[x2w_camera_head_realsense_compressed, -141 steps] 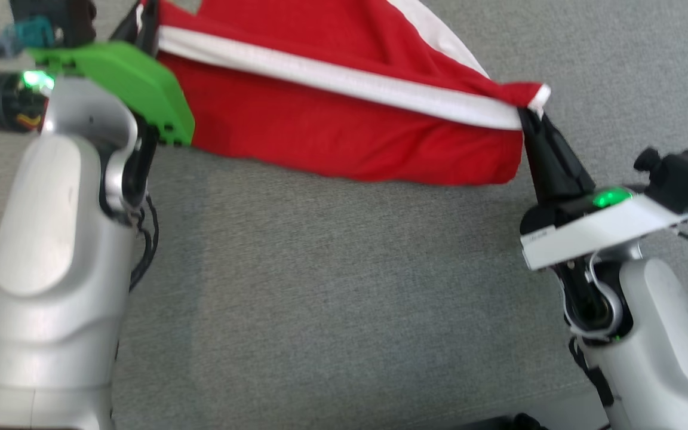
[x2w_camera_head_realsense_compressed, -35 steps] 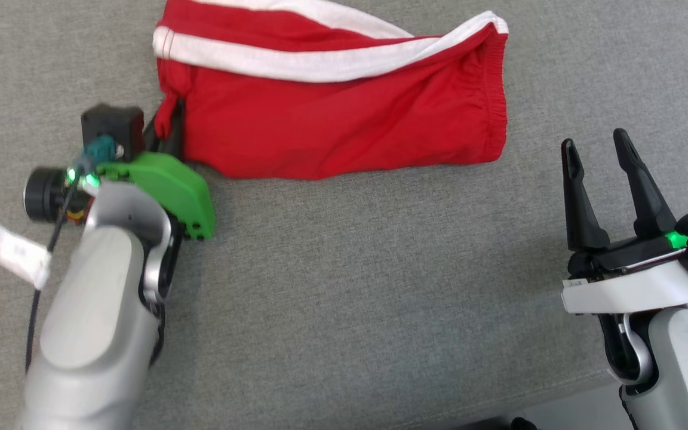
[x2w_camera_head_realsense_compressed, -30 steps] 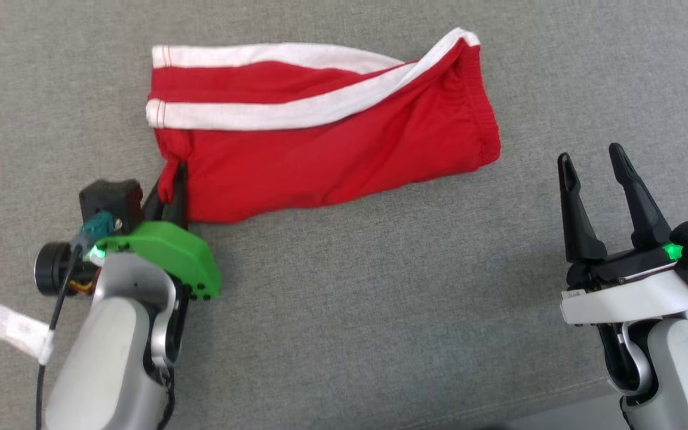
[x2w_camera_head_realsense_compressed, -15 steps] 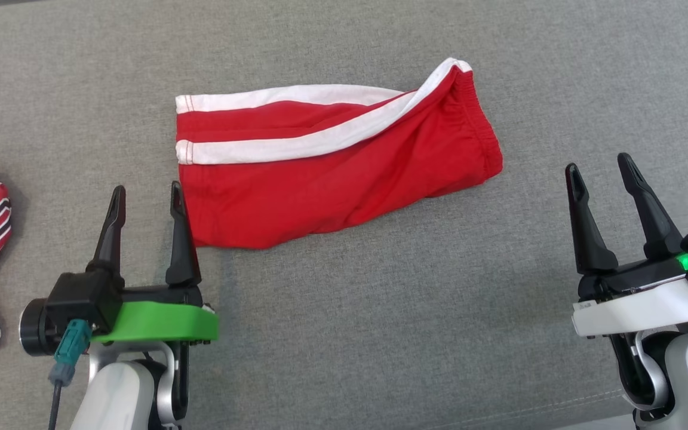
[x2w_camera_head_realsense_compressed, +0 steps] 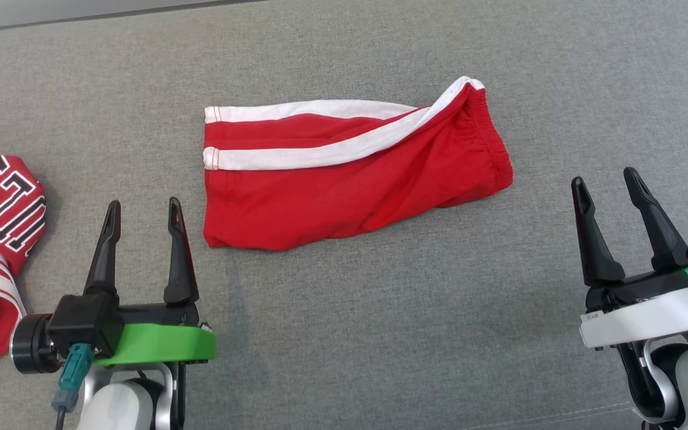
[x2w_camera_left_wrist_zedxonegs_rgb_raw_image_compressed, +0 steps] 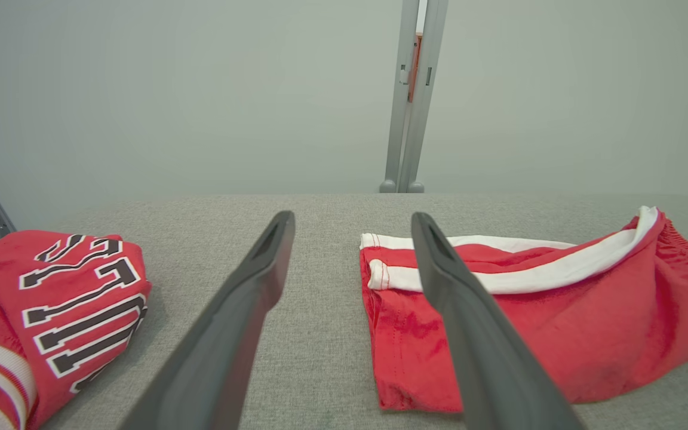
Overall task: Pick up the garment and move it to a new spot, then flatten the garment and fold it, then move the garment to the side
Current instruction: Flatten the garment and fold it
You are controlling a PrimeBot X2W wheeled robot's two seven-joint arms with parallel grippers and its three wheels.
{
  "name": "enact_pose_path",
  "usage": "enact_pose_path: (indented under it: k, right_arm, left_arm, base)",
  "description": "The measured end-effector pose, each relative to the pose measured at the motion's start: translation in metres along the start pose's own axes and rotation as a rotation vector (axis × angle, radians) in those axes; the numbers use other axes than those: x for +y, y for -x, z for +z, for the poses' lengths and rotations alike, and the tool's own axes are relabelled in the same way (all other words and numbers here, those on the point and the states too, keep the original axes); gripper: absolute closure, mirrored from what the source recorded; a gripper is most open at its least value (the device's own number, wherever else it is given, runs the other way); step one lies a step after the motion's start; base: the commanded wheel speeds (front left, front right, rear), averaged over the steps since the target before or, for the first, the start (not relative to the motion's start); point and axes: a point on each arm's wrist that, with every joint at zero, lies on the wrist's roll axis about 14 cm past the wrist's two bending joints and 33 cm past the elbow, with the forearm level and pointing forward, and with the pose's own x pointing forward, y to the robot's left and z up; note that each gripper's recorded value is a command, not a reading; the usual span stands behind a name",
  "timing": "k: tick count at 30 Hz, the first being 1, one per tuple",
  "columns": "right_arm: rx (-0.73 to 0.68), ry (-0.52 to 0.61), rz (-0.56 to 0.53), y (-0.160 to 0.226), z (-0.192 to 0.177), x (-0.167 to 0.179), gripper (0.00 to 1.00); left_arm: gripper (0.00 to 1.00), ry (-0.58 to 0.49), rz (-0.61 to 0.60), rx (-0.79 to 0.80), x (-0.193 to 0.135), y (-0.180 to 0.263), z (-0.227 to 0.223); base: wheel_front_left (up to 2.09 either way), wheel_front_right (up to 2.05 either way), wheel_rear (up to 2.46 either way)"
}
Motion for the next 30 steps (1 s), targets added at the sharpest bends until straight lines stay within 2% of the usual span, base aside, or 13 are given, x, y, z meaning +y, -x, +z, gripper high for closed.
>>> enact_pose_path:
  k: [10, 15, 21, 26, 28, 29, 30]
  right_arm:
    - [0.069, 0.003, -0.007, -0.009, -0.022, -0.008, 0.00]
    - [0.113, 0.006, 0.028, -0.036, -0.044, -0.008, 0.00]
    - [0.218, -0.033, 0.084, -0.069, -0.098, 0.006, 0.00]
    - [0.330, -0.094, 0.101, -0.079, -0.146, 0.018, 0.00]
    - [0.347, -0.111, 0.117, -0.083, -0.155, 0.024, 0.00]
    - [0.357, -0.119, 0.129, -0.084, -0.158, 0.028, 0.27]
    - [0.358, -0.126, 0.135, -0.085, -0.159, 0.030, 0.41]
  left_arm:
    - [0.00, -0.016, -0.015, -0.028, -0.003, -0.009, 0.005]
    - [0.00, -0.017, -0.046, -0.063, -0.013, -0.027, 0.008]
    - [0.00, -0.021, -0.035, -0.053, -0.006, -0.042, -0.008]
    - [0.00, -0.036, -0.006, -0.038, 0.004, -0.044, -0.018]
    - [0.00, -0.043, 0.002, -0.031, 0.008, -0.043, -0.021]
    - [0.00, -0.047, 0.006, -0.029, 0.010, -0.043, -0.022]
    - [0.00, -0.049, 0.007, -0.029, 0.011, -0.043, -0.021]
  base:
    - [0.00, 0.00, 0.00]
    - [0.00, 0.00, 0.00]
    - [0.00, 0.00, 0.00]
    - [0.00, 0.00, 0.00]
    - [0.00, 0.00, 0.00]
    - [0.00, 0.00, 0.00]
    - [0.00, 0.00, 0.00]
